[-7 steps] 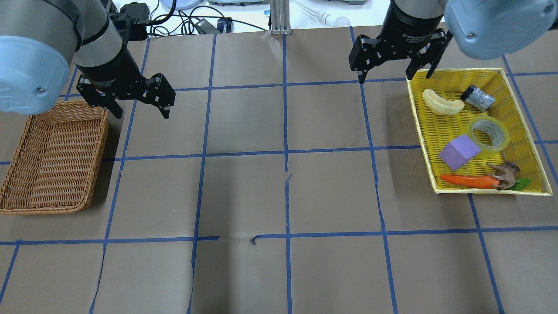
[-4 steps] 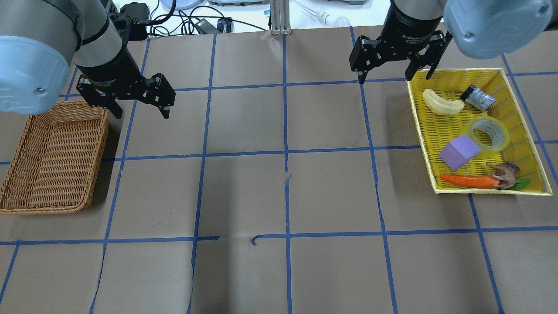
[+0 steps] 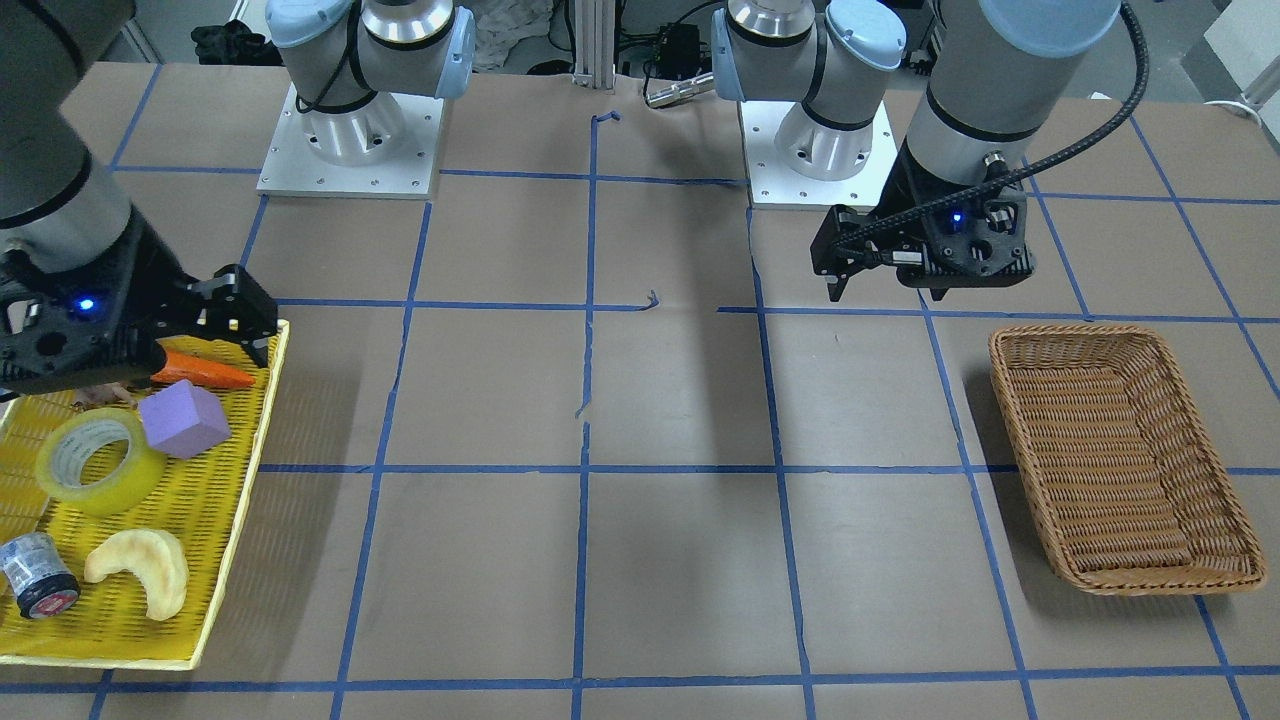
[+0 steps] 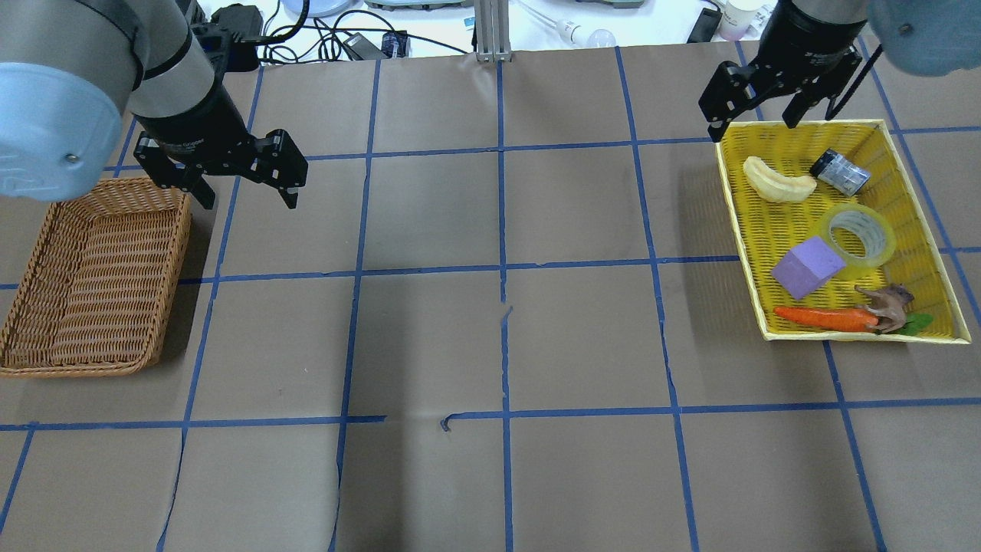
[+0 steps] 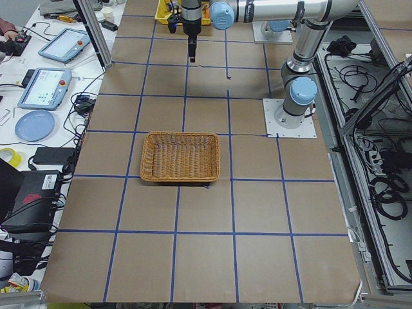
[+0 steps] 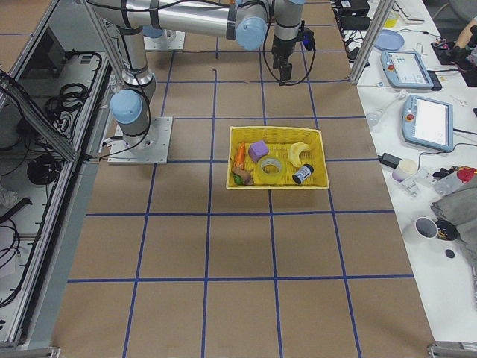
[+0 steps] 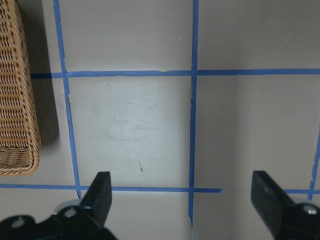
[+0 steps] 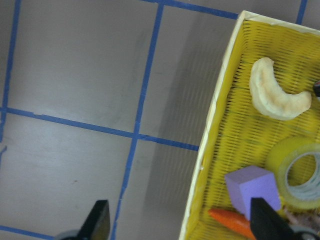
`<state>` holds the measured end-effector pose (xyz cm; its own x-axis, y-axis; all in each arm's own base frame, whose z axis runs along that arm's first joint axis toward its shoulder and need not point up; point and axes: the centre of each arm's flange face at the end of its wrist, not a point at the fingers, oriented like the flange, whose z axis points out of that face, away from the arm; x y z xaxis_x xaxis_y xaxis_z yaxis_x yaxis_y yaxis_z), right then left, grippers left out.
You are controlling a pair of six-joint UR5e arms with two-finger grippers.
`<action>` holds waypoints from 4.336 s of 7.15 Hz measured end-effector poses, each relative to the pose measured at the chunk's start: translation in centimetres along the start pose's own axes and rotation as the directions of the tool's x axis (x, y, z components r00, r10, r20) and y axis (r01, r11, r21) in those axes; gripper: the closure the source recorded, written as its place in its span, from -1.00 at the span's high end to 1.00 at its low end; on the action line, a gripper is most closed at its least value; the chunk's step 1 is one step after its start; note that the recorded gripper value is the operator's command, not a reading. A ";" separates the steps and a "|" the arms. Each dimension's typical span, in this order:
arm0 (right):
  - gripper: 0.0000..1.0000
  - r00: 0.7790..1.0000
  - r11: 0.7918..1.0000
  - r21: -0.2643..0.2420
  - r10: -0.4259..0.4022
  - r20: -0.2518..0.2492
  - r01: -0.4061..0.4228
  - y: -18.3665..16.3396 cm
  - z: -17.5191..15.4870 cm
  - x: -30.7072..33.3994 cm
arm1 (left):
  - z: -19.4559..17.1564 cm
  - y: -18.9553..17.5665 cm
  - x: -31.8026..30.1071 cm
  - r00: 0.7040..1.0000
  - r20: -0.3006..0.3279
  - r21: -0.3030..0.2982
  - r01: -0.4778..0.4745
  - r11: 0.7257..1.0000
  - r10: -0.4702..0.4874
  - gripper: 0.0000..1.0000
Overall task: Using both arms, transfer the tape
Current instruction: 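Move the right gripper down into the yellow tray over the tape roll, then grasp the yellow tape roll with the right gripper and lift it, then carry the tape roll with the right gripper to the table center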
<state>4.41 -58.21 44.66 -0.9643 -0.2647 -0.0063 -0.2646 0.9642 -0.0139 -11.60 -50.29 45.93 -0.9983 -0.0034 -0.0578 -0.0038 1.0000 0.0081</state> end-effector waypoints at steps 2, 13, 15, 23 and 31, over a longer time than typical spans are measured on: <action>1.00 0.991 0.991 -0.029 -0.133 0.023 0.134 1.1 3.7 9.5 | 0.0 0.0 0.0 1.000 0.000 0.000 0.000 1.000 0.000 1.00; -1.00 0.930 0.930 -0.002 -0.367 0.036 0.367 7.0 23.8 25.4 | 0.0 0.0 0.0 1.000 -0.001 0.001 0.000 1.000 0.000 1.00; -1.00 0.931 0.931 0.005 -0.366 0.015 0.366 6.6 22.7 25.6 | 0.0 0.0 0.0 1.000 -0.001 0.001 0.000 1.000 0.000 1.00; -1.00 0.968 0.964 0.095 -0.242 -0.072 0.248 -8.6 8.2 5.3 | 0.1 -0.1 0.0 1.000 -0.001 0.001 0.001 1.000 -0.001 1.00; -1.00 0.991 0.990 -0.040 -0.134 0.017 0.134 -11.8 21.8 -24.6 | 0.1 -0.2 0.0 1.000 -0.001 0.001 0.002 1.000 -0.002 1.00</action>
<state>31.49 -63.30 23.16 -0.9200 -0.3913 -0.0209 -0.3918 0.9197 0.0257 -11.61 -50.44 45.80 -0.9984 -0.0050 -0.0566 -0.0054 1.0000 0.0069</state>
